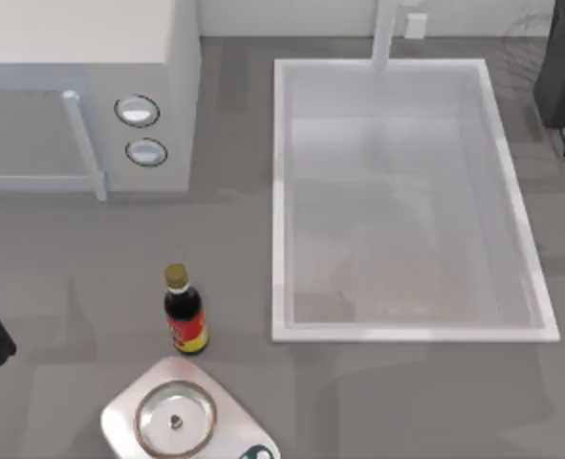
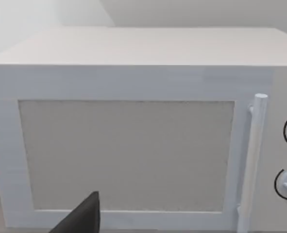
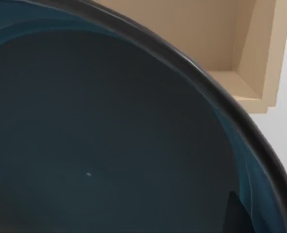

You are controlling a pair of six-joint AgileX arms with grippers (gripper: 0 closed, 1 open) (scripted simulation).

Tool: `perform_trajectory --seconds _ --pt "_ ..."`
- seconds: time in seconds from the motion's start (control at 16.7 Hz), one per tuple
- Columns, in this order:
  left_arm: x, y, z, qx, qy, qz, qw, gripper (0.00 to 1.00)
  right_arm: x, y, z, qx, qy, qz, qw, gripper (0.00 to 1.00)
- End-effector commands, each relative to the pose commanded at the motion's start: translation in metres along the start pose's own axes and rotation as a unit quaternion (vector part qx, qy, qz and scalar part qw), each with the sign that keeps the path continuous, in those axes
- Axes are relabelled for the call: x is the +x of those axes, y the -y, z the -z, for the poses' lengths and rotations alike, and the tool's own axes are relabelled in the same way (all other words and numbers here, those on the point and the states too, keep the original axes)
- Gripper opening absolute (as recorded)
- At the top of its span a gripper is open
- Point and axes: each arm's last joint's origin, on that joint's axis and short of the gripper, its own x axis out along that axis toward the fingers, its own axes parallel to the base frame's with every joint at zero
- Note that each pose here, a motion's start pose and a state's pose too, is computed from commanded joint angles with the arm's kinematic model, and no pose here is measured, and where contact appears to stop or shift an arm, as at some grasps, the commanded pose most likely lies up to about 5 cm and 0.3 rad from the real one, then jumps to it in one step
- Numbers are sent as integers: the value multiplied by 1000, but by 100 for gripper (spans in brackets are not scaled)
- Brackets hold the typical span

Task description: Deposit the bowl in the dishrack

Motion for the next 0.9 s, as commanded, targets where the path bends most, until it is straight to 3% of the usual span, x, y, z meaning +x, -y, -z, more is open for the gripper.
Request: perform_trajectory --seconds 0.36,0.72,0.9 --pt "0 0 0 0 0 0 1000 100 50 -29 84 1 1 -6 1000 0" --pt "0 0 0 0 0 0 1000 100 53 -35 94 2 -1 -6 1000 0" --pt "0 0 0 0 0 0 1000 100 53 -35 94 2 -1 -6 1000 23"
